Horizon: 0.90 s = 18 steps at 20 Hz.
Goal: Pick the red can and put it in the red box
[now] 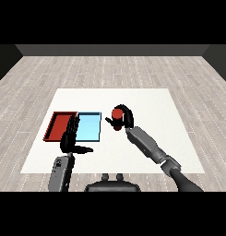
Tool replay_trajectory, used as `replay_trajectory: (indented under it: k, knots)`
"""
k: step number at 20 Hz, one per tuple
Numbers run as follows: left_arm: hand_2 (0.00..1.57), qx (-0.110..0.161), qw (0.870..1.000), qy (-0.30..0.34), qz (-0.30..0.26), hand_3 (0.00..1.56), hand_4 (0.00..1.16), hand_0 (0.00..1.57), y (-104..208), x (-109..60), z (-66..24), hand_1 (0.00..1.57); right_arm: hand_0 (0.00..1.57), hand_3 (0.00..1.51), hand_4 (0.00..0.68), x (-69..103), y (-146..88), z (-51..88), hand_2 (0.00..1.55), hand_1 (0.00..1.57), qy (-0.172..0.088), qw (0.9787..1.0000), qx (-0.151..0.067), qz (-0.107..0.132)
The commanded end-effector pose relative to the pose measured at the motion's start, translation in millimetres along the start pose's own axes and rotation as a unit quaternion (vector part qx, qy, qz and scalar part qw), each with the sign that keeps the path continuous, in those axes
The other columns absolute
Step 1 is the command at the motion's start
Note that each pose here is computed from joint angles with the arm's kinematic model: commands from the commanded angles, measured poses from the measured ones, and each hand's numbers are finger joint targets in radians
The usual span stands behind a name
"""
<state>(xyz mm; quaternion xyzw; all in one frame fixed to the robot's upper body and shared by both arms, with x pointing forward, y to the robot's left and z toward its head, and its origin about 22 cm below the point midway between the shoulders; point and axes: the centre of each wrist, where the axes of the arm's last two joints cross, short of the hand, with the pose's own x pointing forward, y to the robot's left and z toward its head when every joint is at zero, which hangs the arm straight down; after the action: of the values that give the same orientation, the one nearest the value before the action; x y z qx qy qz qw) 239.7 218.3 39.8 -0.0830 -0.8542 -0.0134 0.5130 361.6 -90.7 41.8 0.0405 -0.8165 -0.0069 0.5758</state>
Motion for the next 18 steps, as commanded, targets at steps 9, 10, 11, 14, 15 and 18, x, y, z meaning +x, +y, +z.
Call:
replay_trajectory:
  k: [9, 10, 11, 14, 15, 18]
  knots:
    - [0.00, -0.046, 0.998, 0.040, -0.015, 0.00, 0.00, 0.00, -50, 8.5, -11.4, 0.00, 1.44, 1.38, 0.628, 35.9, -12, 47.5, 1.40, 1.44, -0.054, 0.9985, 0.012, -0.003]
    - [0.00, -0.043, 0.998, 0.046, -0.021, 0.00, 0.00, 0.00, -52, 1.7, -18.7, 0.00, 1.44, 1.38, 0.622, 46.8, -22, 42.6, 1.41, 1.44, -0.041, 0.9991, 0.004, -0.001]
    - [0.00, -0.047, 0.997, 0.054, -0.022, 0.00, 0.00, 0.00, -52, 1.2, -31.5, 0.00, 1.44, 1.38, 0.634, 40.4, -22, 38.1, 1.42, 1.44, -0.059, 0.9982, 0.001, -0.009]
    - [0.00, -0.055, 0.997, 0.055, -0.026, 0.00, 0.00, 0.00, -96, -14.2, -17.2, 0.00, 1.42, 1.40, 0.630, 46.8, -5, 41.9, 1.42, 1.42, -0.080, 0.9966, 0.007, -0.019]
    - [0.00, -0.051, 0.996, 0.076, -0.014, 0.00, 0.00, 0.00, -72, -8.4, -36.4, 0.00, 1.44, 1.40, 0.634, 42.4, -24, 51.9, 1.42, 1.44, -0.080, 0.9966, 0.011, -0.016]
    - [0.00, -0.056, 0.995, 0.080, -0.024, 0.00, 0.00, 0.00, -75, -27.7, -33.1, 0.00, 1.45, 1.40, 0.611, 63.4, 5, 42.8, 1.43, 1.45, -0.086, 0.9955, 0.011, -0.039]
